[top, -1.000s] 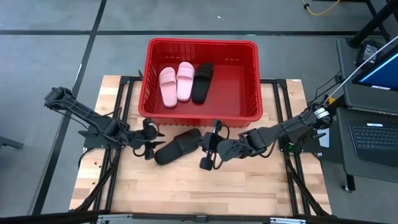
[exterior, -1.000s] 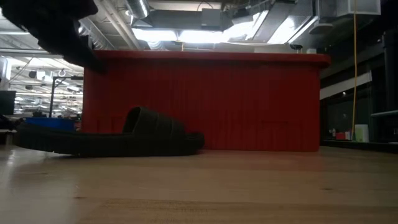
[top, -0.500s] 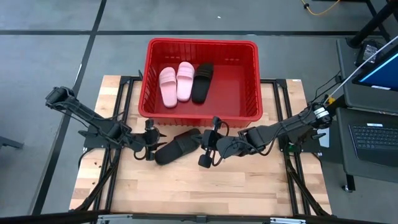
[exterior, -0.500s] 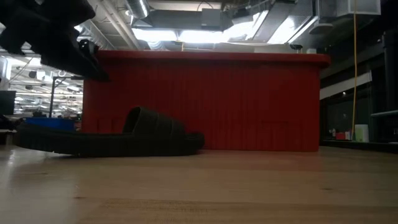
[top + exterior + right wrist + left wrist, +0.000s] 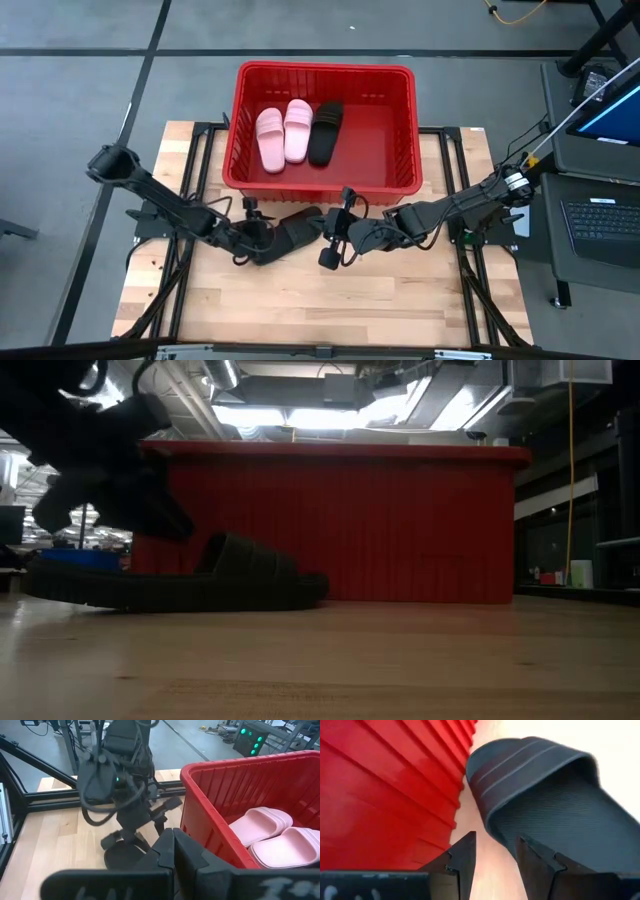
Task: Pick and place slides into bin
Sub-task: Put the black slide into the red bin
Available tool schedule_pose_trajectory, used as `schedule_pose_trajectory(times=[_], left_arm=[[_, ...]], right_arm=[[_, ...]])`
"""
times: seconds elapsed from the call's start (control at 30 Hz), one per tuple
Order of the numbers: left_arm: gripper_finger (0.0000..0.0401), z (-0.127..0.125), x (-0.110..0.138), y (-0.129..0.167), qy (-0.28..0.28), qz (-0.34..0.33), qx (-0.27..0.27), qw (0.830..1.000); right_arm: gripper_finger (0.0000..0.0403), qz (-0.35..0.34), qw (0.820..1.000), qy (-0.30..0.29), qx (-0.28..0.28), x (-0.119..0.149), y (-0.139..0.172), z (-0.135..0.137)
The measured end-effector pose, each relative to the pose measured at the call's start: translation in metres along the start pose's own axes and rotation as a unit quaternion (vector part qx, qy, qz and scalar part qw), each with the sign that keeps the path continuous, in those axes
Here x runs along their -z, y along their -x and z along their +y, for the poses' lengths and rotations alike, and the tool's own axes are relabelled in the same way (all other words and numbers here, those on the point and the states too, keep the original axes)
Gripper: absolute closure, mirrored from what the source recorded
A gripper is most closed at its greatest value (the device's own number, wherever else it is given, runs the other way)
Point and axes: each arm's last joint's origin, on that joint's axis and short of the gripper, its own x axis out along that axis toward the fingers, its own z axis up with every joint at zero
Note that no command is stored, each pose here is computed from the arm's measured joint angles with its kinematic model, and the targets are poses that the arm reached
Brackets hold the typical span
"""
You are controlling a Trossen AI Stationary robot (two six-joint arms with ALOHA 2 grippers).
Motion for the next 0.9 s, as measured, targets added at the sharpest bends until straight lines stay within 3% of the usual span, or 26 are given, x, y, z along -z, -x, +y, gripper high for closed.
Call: schedule_pose_trajectory(times=[0.23, 0.9], left_arm=[[0.0273, -0.006, -0.003, -0.013, 0.020, -0.016, -0.011, 1.000], [0.0274, -0.013, -0.002, -0.034, 0.012, -0.020, -0.024, 0.999]], right_arm=[[0.0397, 0.000, 1.000, 0.000, 0.000, 0.000, 0.000, 0.000], [0.0397, 0.000, 1.000, 0.001, 0.000, 0.000, 0.000, 0.000]])
